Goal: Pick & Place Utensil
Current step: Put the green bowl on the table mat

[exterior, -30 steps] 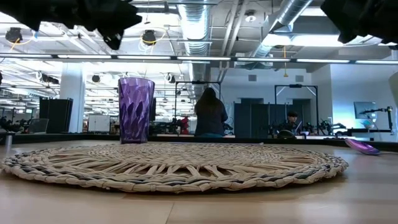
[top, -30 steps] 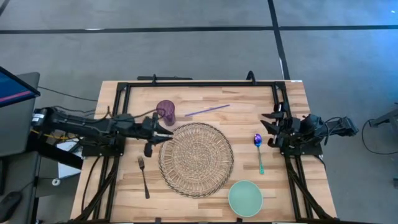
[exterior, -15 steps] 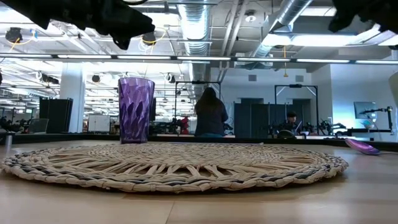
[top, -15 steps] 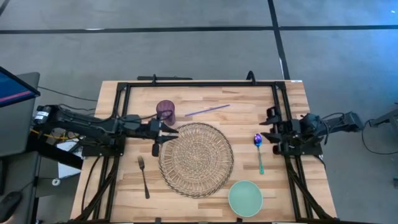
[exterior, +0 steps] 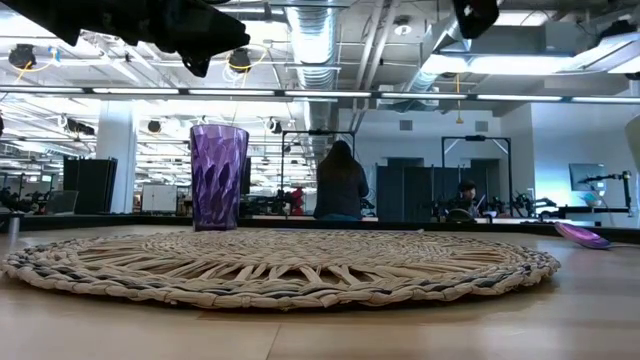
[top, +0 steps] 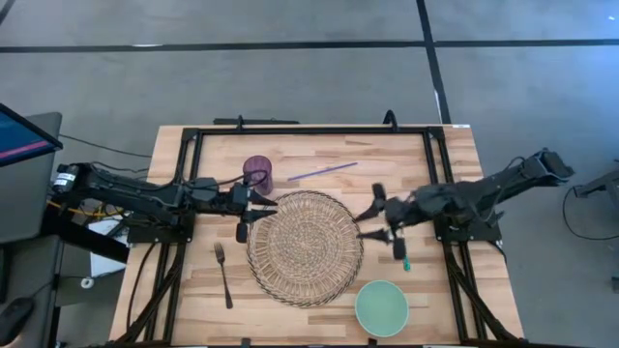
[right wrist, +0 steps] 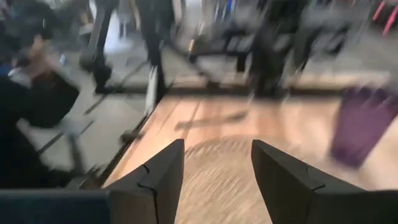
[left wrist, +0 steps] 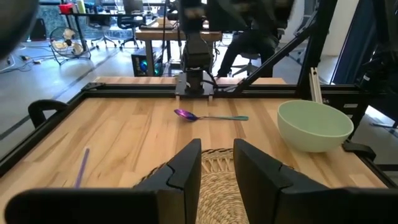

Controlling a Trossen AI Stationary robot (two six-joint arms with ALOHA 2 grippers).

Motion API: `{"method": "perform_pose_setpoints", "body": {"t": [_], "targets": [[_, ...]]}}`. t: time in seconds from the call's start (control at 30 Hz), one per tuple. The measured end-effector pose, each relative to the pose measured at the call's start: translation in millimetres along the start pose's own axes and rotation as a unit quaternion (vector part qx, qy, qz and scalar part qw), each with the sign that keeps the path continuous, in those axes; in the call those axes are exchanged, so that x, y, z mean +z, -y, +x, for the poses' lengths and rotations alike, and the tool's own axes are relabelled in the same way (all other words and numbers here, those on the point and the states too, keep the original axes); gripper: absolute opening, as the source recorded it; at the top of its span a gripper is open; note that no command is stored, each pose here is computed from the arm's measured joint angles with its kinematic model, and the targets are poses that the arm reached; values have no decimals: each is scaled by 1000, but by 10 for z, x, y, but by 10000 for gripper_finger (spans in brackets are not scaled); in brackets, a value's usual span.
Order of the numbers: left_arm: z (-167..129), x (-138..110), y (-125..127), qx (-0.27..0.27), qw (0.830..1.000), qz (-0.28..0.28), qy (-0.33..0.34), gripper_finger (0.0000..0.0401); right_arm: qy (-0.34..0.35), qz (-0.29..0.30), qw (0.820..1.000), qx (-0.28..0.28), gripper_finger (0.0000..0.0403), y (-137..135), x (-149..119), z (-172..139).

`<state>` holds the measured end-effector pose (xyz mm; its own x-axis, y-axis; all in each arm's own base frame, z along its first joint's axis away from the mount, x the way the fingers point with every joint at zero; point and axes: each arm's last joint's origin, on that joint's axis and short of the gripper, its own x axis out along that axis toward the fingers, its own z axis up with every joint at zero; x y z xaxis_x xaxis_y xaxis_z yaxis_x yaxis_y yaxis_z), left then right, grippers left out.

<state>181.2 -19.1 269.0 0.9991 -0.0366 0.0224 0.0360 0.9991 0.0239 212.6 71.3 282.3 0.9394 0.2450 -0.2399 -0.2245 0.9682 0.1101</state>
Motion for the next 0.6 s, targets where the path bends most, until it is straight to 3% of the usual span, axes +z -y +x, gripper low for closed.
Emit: {"method": "perform_pose_setpoints", "body": {"t": [0.23,0.47,0.6], "targets": [[0,2,0,0,1000,-2,1,95,-163,86,983,22,186,-375,26,250],[0,6,0,0,1000,-2,3,95,-318,194,928,-16,187,-719,-271,278],[0,6,0,0,1000,-1,3,95,-389,209,895,-61,183,-833,-527,325]]}}
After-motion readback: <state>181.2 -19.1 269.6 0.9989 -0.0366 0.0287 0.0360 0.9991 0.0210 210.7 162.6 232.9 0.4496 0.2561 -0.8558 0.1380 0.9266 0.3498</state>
